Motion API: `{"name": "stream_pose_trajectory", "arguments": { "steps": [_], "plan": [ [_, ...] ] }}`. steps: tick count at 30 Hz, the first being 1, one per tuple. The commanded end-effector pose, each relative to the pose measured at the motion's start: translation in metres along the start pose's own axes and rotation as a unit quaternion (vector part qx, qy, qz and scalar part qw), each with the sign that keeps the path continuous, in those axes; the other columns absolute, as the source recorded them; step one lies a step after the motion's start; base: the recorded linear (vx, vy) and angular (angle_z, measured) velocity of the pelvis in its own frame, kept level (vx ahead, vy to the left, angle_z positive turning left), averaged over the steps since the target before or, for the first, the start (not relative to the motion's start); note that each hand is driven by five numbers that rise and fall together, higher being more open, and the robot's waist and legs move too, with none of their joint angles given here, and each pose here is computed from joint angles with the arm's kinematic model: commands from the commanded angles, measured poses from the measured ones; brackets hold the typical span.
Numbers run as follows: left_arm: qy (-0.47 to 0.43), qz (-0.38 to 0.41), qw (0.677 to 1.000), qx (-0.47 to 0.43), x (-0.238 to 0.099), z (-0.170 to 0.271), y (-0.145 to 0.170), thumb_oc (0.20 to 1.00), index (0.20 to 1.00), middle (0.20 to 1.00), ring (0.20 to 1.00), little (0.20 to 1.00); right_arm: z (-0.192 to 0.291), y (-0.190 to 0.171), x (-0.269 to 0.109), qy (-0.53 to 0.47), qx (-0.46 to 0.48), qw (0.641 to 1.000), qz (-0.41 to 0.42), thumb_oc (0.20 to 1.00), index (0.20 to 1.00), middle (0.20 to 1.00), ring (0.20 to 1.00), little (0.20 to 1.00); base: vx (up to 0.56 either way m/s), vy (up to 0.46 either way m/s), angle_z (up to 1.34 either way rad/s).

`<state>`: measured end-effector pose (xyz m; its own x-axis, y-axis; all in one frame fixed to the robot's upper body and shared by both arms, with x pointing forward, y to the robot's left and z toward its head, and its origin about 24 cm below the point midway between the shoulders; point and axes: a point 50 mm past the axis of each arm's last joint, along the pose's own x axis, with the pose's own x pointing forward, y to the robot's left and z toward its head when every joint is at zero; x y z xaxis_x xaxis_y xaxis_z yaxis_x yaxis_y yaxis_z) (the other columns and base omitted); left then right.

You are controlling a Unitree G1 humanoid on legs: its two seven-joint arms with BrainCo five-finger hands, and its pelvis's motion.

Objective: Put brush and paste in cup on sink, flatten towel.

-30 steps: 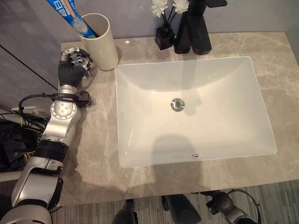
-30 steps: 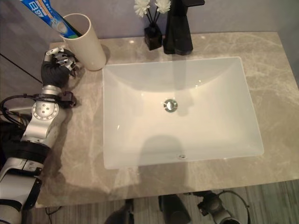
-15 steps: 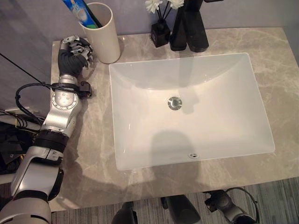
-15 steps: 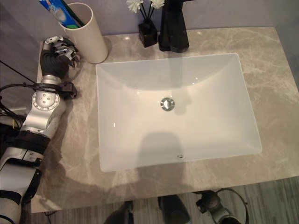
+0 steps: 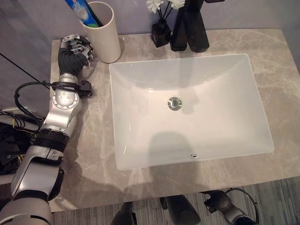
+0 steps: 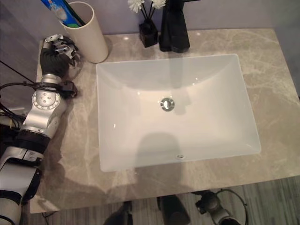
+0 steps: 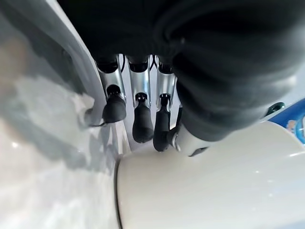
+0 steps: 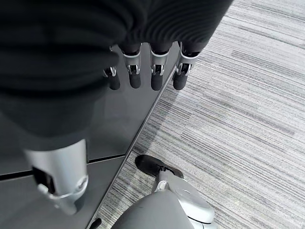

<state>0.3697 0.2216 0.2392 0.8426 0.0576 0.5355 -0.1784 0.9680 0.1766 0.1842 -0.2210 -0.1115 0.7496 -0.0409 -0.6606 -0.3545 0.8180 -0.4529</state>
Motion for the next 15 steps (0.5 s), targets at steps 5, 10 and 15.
{"name": "stream_pose_trajectory", "arguments": {
  "steps": [5, 10, 15],
  "plan": [
    [0.003, -0.058, 0.998, -0.027, 0.0, -0.005, -0.057, 0.2, 0.2, 0.2, 0.2, 0.2, 0.008, -0.013, 0.001, -0.025, 0.005, 0.999, -0.026, 1.0, 1.0, 1.0, 1.0, 1.0, 0.0, 0.0, 0.0],
    [-0.007, -0.058, 0.998, -0.032, 0.003, 0.001, -0.064, 0.2, 0.2, 0.2, 0.2, 0.2, 0.007, -0.013, 0.001, -0.022, 0.005, 0.999, -0.027, 1.0, 1.0, 1.0, 1.0, 1.0, 0.01, -0.003, -0.06],
    [-0.01, -0.041, 0.999, -0.031, 0.006, 0.003, -0.063, 0.2, 0.2, 0.2, 0.2, 0.2, 0.004, -0.011, 0.0, -0.017, 0.002, 0.999, -0.027, 1.0, 1.0, 1.0, 1.0, 1.0, 0.0, -0.005, -0.05]
  ]
}}
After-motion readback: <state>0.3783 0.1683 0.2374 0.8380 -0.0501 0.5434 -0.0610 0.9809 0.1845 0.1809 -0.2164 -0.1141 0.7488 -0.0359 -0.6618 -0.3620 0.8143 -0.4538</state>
